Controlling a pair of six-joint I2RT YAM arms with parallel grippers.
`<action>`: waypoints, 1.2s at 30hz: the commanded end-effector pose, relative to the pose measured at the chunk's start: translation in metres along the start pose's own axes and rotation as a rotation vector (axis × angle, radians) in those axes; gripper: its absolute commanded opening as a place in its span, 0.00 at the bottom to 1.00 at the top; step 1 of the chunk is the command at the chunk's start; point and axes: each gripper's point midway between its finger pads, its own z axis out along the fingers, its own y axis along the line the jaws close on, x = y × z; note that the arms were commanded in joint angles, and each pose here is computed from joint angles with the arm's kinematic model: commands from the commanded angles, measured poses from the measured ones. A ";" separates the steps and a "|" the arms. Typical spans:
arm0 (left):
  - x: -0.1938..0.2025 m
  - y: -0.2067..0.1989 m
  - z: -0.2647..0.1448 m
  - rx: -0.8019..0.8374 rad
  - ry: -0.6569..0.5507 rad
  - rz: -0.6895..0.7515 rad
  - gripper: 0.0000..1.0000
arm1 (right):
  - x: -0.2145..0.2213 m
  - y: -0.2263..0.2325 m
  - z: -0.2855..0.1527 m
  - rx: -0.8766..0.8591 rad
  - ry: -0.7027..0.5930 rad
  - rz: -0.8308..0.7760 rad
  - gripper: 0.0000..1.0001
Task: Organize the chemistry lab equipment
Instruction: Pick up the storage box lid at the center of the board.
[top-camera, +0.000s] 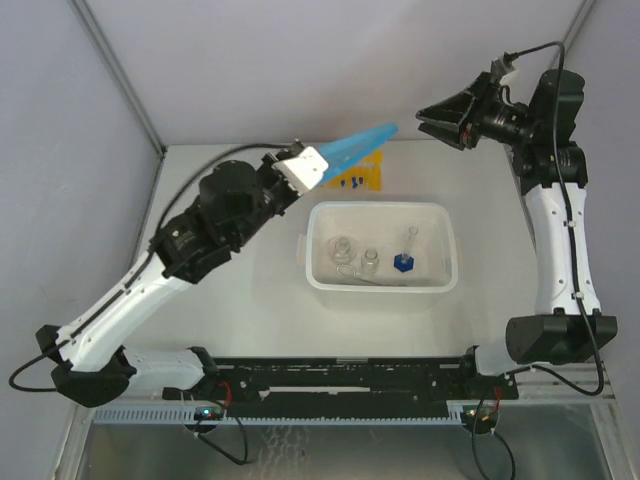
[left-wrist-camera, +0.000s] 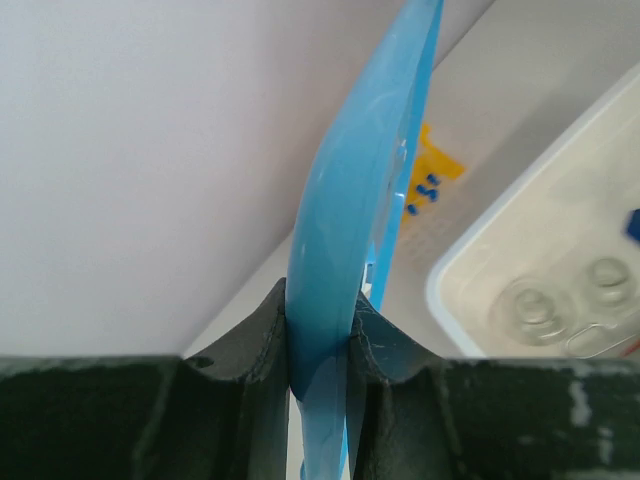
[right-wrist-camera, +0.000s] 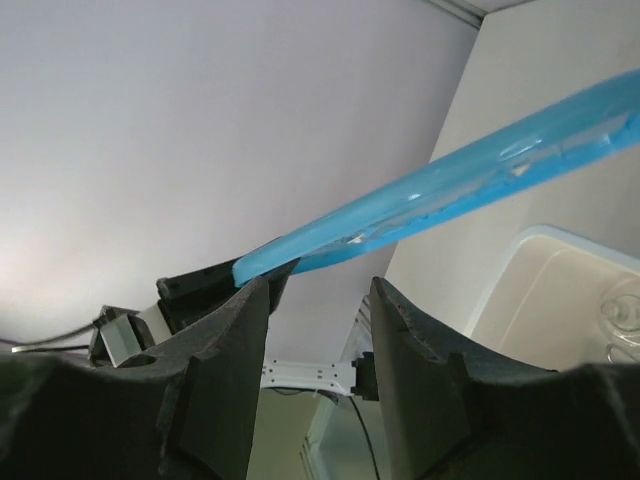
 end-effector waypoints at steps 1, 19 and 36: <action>-0.004 0.043 -0.004 -0.315 0.032 0.254 0.00 | 0.007 0.004 -0.002 0.015 0.018 -0.048 0.45; -0.042 0.012 -0.015 -0.367 -0.134 0.372 0.00 | 0.042 0.000 0.062 -0.128 0.135 0.131 0.48; -0.048 -0.004 -0.032 -0.435 -0.222 0.406 0.00 | -0.001 0.011 0.079 -0.196 0.135 0.191 0.50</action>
